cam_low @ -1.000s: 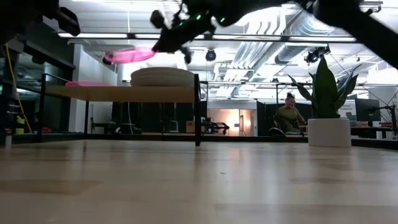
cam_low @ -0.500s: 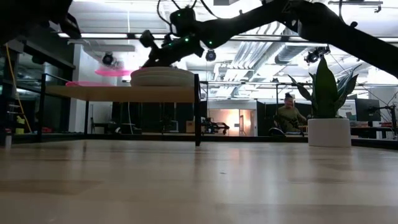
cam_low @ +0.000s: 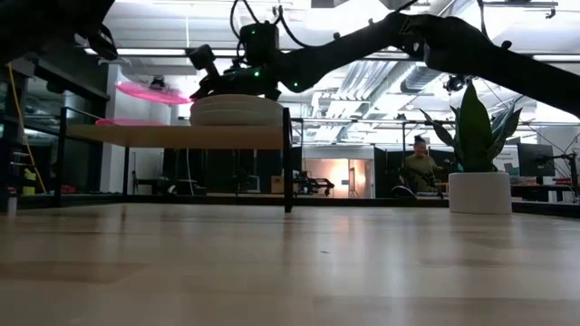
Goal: Place and stack plates onto a shelf
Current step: Stack the bottom transparent pink plate on top of the pink transparent plate on the shelf, then stack the transparent pink plate on top of the pink transparent plate on the shelf
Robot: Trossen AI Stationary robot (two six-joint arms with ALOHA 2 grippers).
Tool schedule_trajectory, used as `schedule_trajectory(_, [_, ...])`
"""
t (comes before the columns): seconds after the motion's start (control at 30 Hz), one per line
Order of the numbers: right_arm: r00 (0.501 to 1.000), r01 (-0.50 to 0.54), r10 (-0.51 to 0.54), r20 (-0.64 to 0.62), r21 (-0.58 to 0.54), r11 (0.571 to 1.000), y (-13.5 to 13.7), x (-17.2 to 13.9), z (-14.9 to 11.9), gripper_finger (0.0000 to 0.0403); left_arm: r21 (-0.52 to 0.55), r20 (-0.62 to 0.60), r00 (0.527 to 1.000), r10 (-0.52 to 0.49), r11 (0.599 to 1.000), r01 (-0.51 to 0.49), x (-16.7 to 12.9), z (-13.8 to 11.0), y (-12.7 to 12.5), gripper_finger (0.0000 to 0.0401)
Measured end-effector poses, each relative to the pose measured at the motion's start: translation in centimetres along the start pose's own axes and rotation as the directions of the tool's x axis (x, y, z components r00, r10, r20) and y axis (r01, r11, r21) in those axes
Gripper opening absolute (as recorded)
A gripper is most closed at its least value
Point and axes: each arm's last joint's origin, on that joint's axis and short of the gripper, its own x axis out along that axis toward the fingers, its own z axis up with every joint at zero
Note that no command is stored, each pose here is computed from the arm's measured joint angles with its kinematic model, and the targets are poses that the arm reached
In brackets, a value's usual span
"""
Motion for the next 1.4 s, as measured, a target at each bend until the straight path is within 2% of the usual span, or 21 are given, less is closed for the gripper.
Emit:
schedule_trajectory(0.27, [0.999,-0.03,0.03,0.016,-0.009,1.0,0.0,0.1,-0.2,0.0007,0.001,-0.01,1.0,0.001,1.0,-0.001,0.0,-0.1,0.0,0.0001])
schedule_trajectory(0.37, [0.999,-0.035,0.036,0.008,-0.031,0.999,0.0,0.1,-0.3,0.003,0.001,-0.011,1.0,0.004,1.0,-0.003,0.0,-0.1,0.0,0.0001])
schedule_trajectory(0.53, [0.999,-0.036,0.036,0.005,-0.052,0.998,0.0,0.1,-0.4,0.0091,0.002,-0.02,1.0,0.004,1.0,-0.004,0.0,-0.2,0.0,0.0001])
schedule_trajectory(0.63, [0.999,-0.037,0.037,0.002,-0.101,0.994,-0.1,0.2,-0.5,0.012,0.002,-0.031,1.0,0.004,1.0,-0.004,0.0,-0.3,0.0,0.0001])
schedule_trajectory(0.83, [0.996,-0.083,0.079,-0.031,-0.136,0.987,-0.1,0.2,-0.5,0.0138,-0.013,-0.042,0.999,0.003,1.0,-0.004,0.0,-0.4,0.0,0.0001])
schedule_trajectory(0.97, [0.983,-0.166,0.15,-0.101,-0.166,0.972,-0.1,0.0,0.5,0.0138,-0.026,-0.045,0.999,0.002,1.0,-0.003,0.0,-0.4,0.0,0.0001])
schedule_trajectory(1.1, [0.96,-0.255,0.218,-0.175,-0.233,0.938,1.5,-1.1,3.7,0.0138,-0.031,-0.058,0.998,0.001,1.0,-0.002,0.0,-0.6,0.0,0.0001])
schedule_trajectory(1.17, [0.956,-0.243,0.176,-0.234,-0.3,0.923,2.4,-2.2,5.5,0.0138,-0.03,-0.068,0.998,0.001,1.0,-0.003,0.0,-0.7,0.0,0.0001])
schedule_trajectory(1.27, [0.943,-0.19,0.038,-0.332,-0.44,0.878,3.8,-4.3,7.2,0.0138,-0.03,-0.071,0.997,0.001,1.0,-0.003,0.0,-0.7,0.0,0.0001])
schedule_trajectory(1.4, [0.892,-0.093,-0.221,-0.395,-0.638,0.764,6.7,-8.5,8.6,0.0138,-0.03,-0.07,0.998,0.002,1.0,-0.004,0.0,-0.7,0.0,0.0001])
